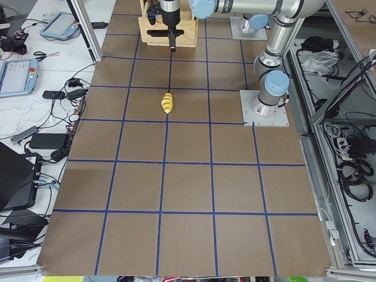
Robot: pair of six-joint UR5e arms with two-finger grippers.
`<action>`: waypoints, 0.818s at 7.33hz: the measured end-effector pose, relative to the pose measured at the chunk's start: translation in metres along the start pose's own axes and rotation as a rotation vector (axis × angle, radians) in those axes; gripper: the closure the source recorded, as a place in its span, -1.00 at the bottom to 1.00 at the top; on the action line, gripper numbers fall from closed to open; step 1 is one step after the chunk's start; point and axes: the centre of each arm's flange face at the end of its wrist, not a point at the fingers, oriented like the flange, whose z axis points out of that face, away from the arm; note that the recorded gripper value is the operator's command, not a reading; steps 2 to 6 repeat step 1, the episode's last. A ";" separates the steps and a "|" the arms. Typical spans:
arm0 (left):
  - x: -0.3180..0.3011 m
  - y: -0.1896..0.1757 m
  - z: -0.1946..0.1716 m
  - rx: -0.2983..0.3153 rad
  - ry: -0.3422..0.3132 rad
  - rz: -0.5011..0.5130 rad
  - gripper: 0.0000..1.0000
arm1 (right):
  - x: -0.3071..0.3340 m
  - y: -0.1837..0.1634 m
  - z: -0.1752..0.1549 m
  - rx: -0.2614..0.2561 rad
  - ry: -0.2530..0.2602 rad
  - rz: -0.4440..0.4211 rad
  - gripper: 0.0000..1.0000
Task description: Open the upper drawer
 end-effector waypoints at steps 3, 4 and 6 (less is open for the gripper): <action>0.000 0.002 0.001 -0.002 0.001 0.001 -1.00 | 0.000 0.000 0.000 0.000 0.000 0.000 -1.00; 0.000 0.002 0.001 -0.002 0.001 0.001 -1.00 | 0.000 0.000 0.000 0.000 0.000 0.000 -1.00; 0.000 0.002 0.001 -0.002 0.001 0.001 -1.00 | 0.000 0.000 0.000 0.000 0.000 0.000 -1.00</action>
